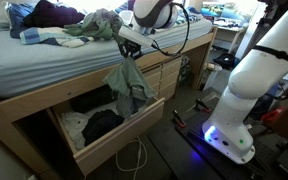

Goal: Remove the grey clothing from the bed and place it in the open drawer

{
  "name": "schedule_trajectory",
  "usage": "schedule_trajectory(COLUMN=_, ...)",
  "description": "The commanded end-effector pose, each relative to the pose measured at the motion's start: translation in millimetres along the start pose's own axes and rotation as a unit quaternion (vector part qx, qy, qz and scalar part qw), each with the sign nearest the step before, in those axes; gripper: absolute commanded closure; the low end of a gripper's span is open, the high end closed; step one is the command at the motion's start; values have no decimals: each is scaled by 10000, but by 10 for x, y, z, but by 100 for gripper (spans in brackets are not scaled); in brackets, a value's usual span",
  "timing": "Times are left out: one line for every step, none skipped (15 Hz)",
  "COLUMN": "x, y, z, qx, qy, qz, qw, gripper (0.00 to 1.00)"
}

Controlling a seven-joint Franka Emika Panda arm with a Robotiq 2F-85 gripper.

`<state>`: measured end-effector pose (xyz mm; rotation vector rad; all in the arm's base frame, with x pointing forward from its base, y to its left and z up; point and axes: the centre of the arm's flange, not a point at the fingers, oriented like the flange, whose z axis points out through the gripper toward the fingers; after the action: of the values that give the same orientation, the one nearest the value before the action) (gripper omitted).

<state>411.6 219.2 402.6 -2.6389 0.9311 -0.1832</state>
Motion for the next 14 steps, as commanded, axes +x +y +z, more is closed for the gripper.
schedule_trajectory(x=33, y=47, z=301, qx=140, qy=182, qz=-2, qw=9997, gripper=97)
schedule_trajectory(x=37, y=37, z=342, qx=189, qy=240, qz=-15, qw=9995, gripper=97)
schedule_trajectory(x=31, y=64, z=244, qx=74, qy=121, qz=37, qw=9999, gripper=97)
schedule_trajectory(x=35, y=78, z=305, qx=53, qy=110, qz=47, qw=9999, gripper=90)
schedule_trajectory(x=37, y=86, z=334, qx=27, qy=91, qz=55, qw=9999, gripper=90)
schedule_trajectory(x=37, y=88, z=339, qx=22, qy=88, qz=55, qw=9999, gripper=90)
schedule_trajectory(x=37, y=86, z=335, qx=26, qy=90, qz=55, qw=9999, gripper=90)
schedule_trajectory(x=38, y=85, z=332, qx=29, qy=92, qz=55, qw=9999, gripper=90)
schedule_trajectory(x=38, y=85, z=332, qx=29, qy=92, qz=55, qw=9999, gripper=97)
schedule_trajectory(x=7, y=51, z=313, qx=99, qy=114, qz=45, qw=9999, gripper=97)
schedule_trajectory(x=20, y=43, z=351, qx=120, qy=158, qz=66, qw=9998, gripper=97)
schedule_trajectory(x=106, y=48, z=459, qx=253, qy=176, qz=163, qw=9994, gripper=97)
schedule_trajectory(x=184, y=59, z=563, qx=344, qy=172, qz=300, qw=9988, gripper=97)
schedule_trajectory(x=253, y=71, z=685, qx=401, qy=210, qz=488, qw=9978, gripper=97)
